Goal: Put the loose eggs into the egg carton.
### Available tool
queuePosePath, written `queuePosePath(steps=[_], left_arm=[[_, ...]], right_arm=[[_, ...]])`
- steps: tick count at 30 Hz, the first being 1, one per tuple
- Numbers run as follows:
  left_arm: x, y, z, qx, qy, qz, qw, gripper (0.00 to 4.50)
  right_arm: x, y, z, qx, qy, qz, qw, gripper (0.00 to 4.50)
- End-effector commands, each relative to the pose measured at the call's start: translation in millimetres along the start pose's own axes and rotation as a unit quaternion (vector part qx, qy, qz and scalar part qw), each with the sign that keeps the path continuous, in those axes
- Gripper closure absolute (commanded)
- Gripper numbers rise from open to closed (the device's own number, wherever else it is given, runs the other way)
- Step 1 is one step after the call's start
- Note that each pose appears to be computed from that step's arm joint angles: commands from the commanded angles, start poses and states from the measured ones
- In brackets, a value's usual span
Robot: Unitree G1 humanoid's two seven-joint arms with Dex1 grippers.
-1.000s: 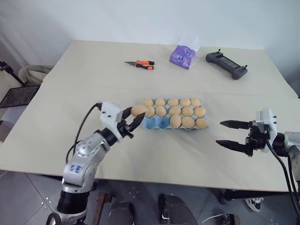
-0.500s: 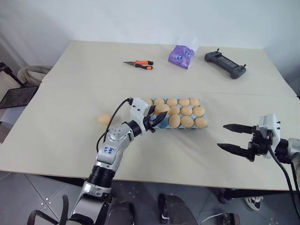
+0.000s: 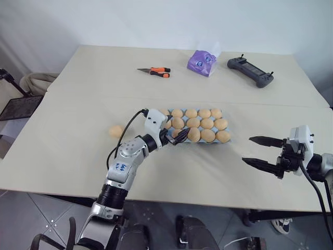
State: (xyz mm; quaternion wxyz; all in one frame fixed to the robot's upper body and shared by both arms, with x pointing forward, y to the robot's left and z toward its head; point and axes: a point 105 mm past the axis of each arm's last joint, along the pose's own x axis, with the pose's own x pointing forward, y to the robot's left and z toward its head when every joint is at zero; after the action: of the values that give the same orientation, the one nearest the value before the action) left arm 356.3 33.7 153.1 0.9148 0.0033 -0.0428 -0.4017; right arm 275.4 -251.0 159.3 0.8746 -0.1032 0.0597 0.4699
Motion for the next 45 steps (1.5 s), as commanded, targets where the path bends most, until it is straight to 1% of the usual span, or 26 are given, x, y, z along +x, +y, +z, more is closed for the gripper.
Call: queuePosePath(steps=[1, 5, 8, 12, 14, 16, 20, 25, 29, 32, 36, 42, 45], left_arm=[[-5.9, -0.1, 19.1, 0.023, -0.028, 0.011, 0.999, 0.01], [-26.0, 9.6, 37.6, 0.047, -0.067, 0.06, 0.995, 0.01], [-54.1, 12.9, 38.8, 0.04, -0.076, 0.081, 0.993, 0.01], [-96.5, 15.0, 28.6, 0.024, -0.079, 0.109, 0.991, 0.01], [-117.6, 18.3, 19.1, 0.019, -0.064, 0.13, 0.989, 0.01], [-141.4, 24.6, 11.7, 0.015, -0.06, 0.165, 0.984, 0.01], [-191.4, 38.5, -13.1, -0.006, -0.023, 0.246, 0.969, 0.01], [-228.6, 43.3, -17.4, -0.011, -0.015, 0.307, 0.951, 0.01], [-249.1, 47.6, -15.8, -0.009, -0.016, 0.341, 0.94, 0.01], [-258.8, 56.3, -15.0, -0.006, -0.018, 0.362, 0.932, 0.01], [-256.8, 69.1, -14.2, 0.0, -0.019, 0.368, 0.93, 0.01], [-237.0, 85.8, -12.4, 0.009, -0.025, 0.346, 0.938, 0.01], [-222.5, 99.6, -12.1, 0.014, -0.022, 0.329, 0.944, 0.01]], right_arm=[[-0.4, -2.1, 9.2, -0.014, -0.009, 0.001, 1.0, 0.0], [1.4, -3.1, 10.4, -0.015, -0.011, 0.005, 1.0, 0.0], [0.9, -3.9, 11.5, -0.015, -0.012, 0.008, 1.0, 0.0], [2.1, -5.4, 11.4, -0.013, -0.013, 0.014, 1.0, 0.0], [4.0, -6.7, 11.5, -0.013, -0.013, 0.017, 1.0, 0.0], [6.5, -8.1, 11.8, -0.013, -0.014, 0.021, 1.0, 0.0], [10.4, -10.6, 12.6, -0.014, -0.014, 0.03, 0.999, 0.0], [12.1, -14.4, 14.9, -0.017, -0.012, 0.035, 0.999, 0.0], [12.6, -16.0, 15.9, -0.019, -0.011, 0.04, 0.999, 0.0], [13.5, -16.3, 17.3, -0.019, -0.014, 0.046, 0.999, 0.0], [14.4, -12.2, 21.5, -0.018, -0.032, 0.062, 0.997, 0.0], [15.8, -2.6, 27.7, -0.013, -0.058, 0.084, 0.995, 0.0], [18.2, 1.7, 22.9, -0.007, -0.056, 0.082, 0.995, 0.0]])
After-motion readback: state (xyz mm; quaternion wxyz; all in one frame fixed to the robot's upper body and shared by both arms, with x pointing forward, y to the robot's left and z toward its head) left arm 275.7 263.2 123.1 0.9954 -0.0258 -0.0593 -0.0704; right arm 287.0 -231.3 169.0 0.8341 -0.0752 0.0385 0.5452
